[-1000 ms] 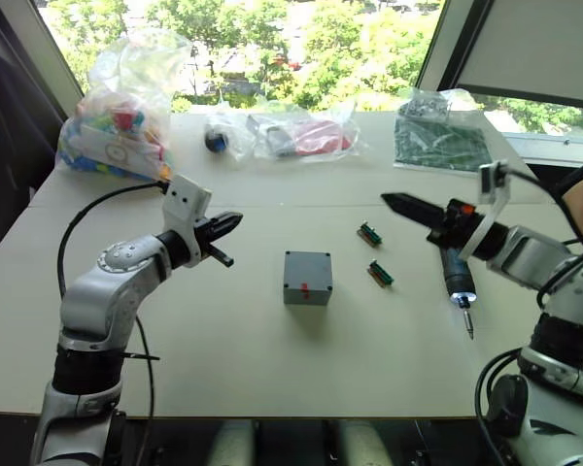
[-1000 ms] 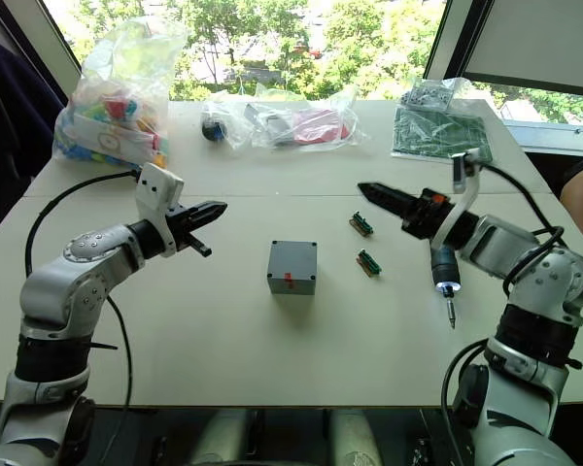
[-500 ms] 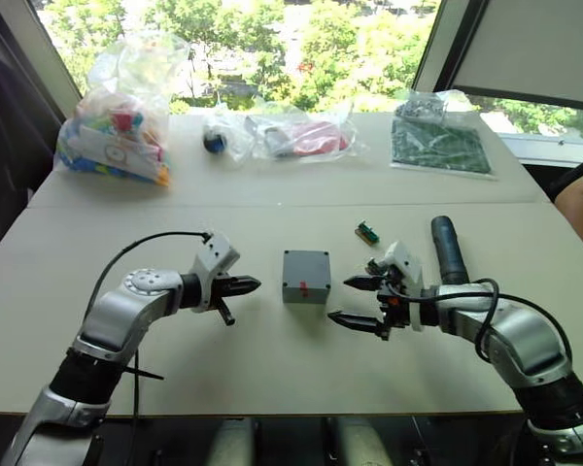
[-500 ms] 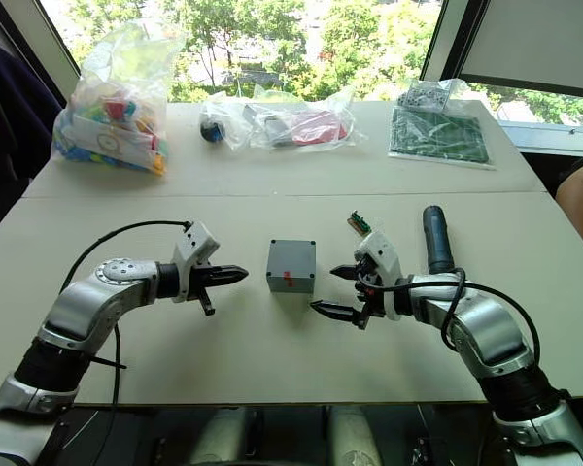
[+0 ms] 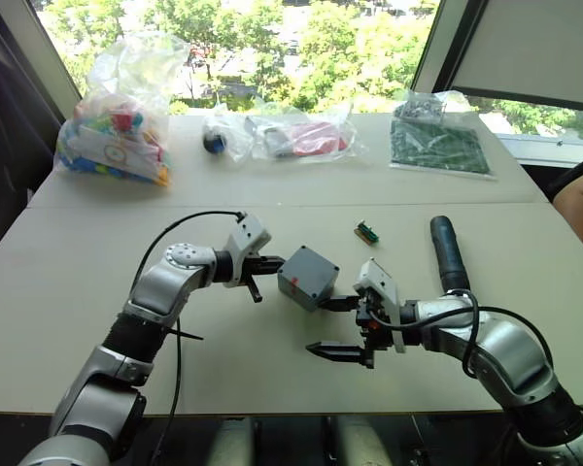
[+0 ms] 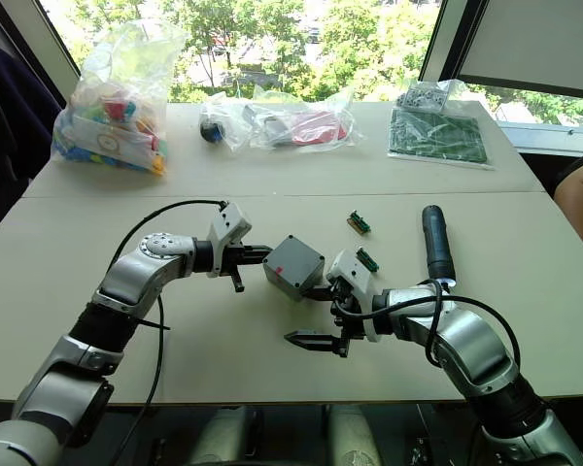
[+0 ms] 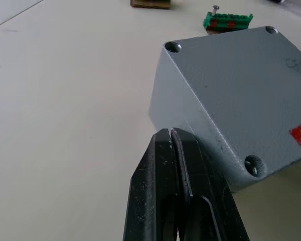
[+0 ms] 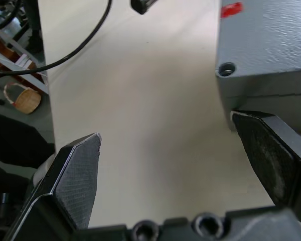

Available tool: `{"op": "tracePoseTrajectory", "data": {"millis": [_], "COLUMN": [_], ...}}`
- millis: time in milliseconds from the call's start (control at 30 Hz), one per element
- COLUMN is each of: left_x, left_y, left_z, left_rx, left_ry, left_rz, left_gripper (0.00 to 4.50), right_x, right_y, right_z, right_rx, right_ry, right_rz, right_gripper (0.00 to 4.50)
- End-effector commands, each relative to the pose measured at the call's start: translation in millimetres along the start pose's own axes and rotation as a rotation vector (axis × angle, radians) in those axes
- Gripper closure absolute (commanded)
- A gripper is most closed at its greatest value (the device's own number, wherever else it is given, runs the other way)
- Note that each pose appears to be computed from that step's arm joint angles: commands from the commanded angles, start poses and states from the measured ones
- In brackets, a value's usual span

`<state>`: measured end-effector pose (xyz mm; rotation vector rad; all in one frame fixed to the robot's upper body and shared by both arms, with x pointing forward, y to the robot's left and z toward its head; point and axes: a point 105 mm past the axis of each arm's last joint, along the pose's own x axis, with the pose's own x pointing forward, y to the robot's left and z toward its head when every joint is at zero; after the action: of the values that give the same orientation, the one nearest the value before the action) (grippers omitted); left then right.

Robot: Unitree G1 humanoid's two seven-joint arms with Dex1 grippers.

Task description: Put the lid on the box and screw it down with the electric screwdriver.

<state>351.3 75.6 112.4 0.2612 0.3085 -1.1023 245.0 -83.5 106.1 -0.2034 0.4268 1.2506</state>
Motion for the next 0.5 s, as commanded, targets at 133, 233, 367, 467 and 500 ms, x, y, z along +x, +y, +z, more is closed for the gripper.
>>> {"op": "tracePoseTrajectory", "data": {"millis": [133, 233, 367, 467, 500], "left_x": [-31.0, -44.1, -49.6, -46.9, -43.9], "left_y": [24.5, 13.8, -20.0, -31.8, -33.6], "left_z": [-7.2, -11.5, -19.2, -22.0, -20.8], "left_rx": [0.052, 0.041, 0.010, -0.002, -0.005], "left_ry": [0.036, 0.048, 0.059, 0.064, 0.059], "left_rz": [0.121, 0.102, -0.006, -0.038, -0.038], "left_gripper": [4.50, 4.50, 4.50, 4.50, 4.50], "right_x": [-30.4, -35.1, -32.4, -28.8, -26.6], "right_y": [-39.4, -60.0, -77.5, -81.3, -80.1], "right_z": [3.4, 4.1, 7.3, 4.7, 4.7], "right_rx": [-0.143, -0.184, -0.224, -0.255, -0.264], "right_ry": [0.074, 0.081, 0.073, 0.092, 0.092], "right_rz": [-0.195, -0.253, -0.274, -0.252, -0.232], "right_gripper": [0.03, 0.03, 0.03, 0.03, 0.03]}}
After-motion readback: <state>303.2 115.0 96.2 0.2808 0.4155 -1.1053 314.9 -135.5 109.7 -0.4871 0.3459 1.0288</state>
